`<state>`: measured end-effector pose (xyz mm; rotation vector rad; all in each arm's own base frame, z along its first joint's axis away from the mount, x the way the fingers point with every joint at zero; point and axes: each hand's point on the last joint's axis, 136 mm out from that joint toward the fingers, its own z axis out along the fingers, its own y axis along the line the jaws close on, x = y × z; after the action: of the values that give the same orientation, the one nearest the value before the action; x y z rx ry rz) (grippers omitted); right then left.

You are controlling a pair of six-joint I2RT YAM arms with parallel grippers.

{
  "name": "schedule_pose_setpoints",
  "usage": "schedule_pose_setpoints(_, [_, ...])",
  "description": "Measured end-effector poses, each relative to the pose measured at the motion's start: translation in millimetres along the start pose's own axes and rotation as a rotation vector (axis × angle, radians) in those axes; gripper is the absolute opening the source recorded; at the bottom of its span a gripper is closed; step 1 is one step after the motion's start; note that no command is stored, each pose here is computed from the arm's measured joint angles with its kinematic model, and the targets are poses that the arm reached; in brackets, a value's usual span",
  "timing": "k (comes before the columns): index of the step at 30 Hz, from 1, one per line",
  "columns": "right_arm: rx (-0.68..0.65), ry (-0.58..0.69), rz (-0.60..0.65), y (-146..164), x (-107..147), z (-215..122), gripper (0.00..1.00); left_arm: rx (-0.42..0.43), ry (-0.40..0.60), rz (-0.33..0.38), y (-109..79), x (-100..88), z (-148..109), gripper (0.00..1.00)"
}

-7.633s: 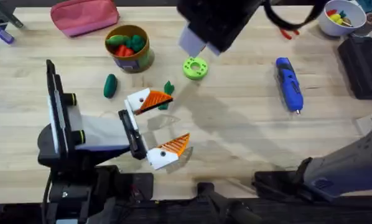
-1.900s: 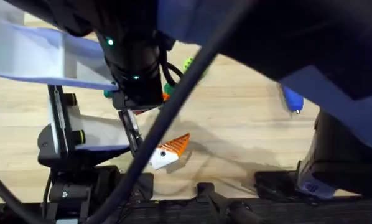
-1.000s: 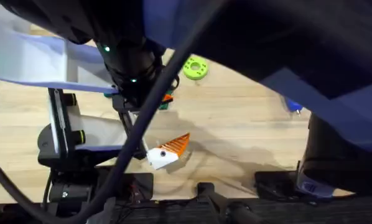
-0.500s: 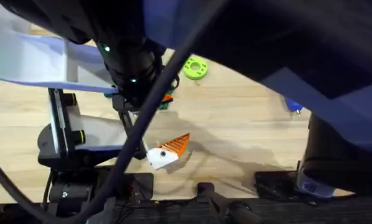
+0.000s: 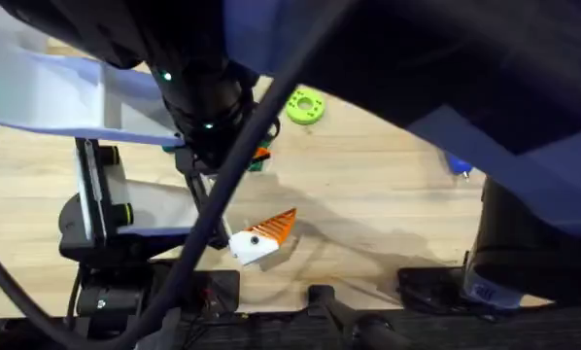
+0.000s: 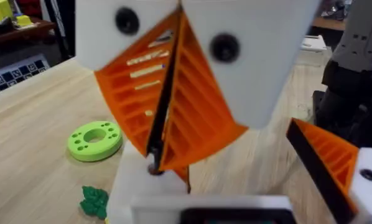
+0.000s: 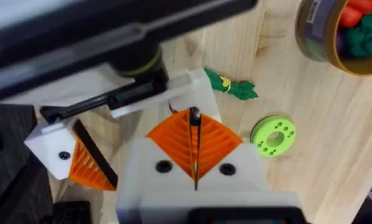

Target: Pick up the gripper from the table and insert it into the empty holder that is missing its gripper. Then pick up a screw, insert it into the mounting hole, and use the screwdriver to tighten it. Finally, clean up the table by picking up the vegetable and placing it into the bucket.

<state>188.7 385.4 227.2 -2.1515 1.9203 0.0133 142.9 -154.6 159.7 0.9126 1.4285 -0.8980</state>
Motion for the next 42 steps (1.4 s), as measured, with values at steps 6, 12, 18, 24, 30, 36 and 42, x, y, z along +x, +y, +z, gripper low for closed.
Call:
schedule_pose_setpoints(6, [-0.003, 0.006, 0.000, 0.7, 1.0, 1.8, 0.004, 0.000, 0.000, 0.000, 0.0, 0.0, 0.0, 0.985])
schedule_pose_setpoints(12, [-0.004, 0.006, -0.001, 0.8, 1.1, 2.0, 0.004, 0.000, 0.000, 0.000, 0.0, 0.0, 0.0, 0.985])
schedule_pose_setpoints(18, [-0.004, 0.006, -0.001, 0.8, 1.1, 2.0, 0.004, 0.000, 0.000, 0.000, 0.0, 0.0, 0.0, 0.986])
schedule_pose_setpoints(24, [-0.004, 0.007, -0.001, 0.9, 1.2, 2.0, 0.004, 0.000, 0.000, 0.000, 0.0, 0.0, 0.0, 0.986])
schedule_pose_setpoints(30, [-0.012, 0.020, -0.002, 2.5, 3.5, 6.2, 0.004, 0.000, 0.000, 0.000, -0.1, 0.0, 0.0, 0.986])
schedule_pose_setpoints(36, [-0.011, 0.018, -0.001, 2.3, 2.8, 7.5, 0.004, 0.000, 0.000, 0.000, -0.1, 0.0, 0.0, 0.985])
schedule_pose_setpoints(42, [-0.006, 0.009, -0.001, 1.1, 0.4, 7.6, 0.004, 0.000, 0.000, 0.000, -0.1, 0.0, 0.0, 0.985])
